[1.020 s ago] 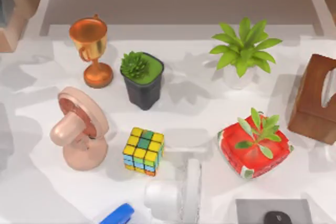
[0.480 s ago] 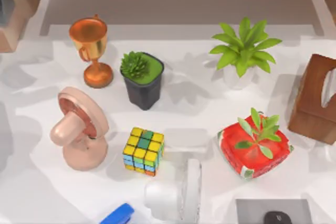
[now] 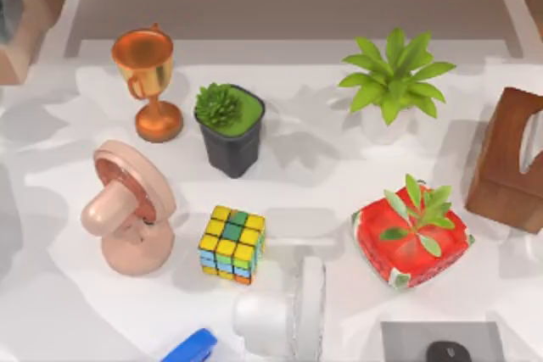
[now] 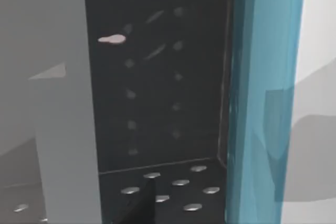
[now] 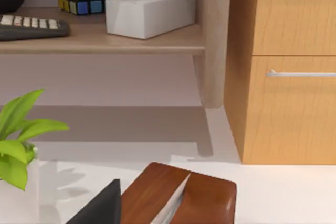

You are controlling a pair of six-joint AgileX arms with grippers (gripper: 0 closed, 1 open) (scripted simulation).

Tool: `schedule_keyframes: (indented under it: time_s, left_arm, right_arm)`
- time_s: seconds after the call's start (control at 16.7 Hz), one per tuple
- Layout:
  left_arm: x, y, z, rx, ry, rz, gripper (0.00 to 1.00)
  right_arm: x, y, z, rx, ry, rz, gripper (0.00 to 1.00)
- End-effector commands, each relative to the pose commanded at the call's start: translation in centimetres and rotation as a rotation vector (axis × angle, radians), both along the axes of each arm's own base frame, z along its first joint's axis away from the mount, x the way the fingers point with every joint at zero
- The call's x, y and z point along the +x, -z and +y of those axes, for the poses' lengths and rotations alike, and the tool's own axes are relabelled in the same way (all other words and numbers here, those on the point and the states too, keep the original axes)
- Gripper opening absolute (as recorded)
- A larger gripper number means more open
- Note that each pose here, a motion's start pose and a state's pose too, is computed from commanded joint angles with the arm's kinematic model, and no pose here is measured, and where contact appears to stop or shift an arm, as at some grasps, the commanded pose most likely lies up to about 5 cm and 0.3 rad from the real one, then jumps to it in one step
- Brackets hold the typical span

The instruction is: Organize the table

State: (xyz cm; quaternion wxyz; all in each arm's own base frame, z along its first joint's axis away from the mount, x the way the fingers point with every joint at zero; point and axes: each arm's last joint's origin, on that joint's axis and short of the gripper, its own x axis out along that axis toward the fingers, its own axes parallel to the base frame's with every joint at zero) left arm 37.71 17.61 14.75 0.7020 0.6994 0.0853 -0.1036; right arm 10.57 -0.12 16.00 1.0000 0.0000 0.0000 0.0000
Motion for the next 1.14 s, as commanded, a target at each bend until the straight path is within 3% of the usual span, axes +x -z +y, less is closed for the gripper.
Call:
schedule_keyframes:
  time_s: [0.54,1.14]
  left_arm:
    - [-0.1,-0.1,0.1,0.001,-0.002,-0.002,1.0]
    - [-5.1,0.0,0.2,0.0,-0.003,0.0,1.0]
  right_arm:
    - [0.0,0.0,0.0,0.0,0.0,0.0,1.0]
    - [0.0,0.0,0.0,0.0,0.0,0.0,1.0]
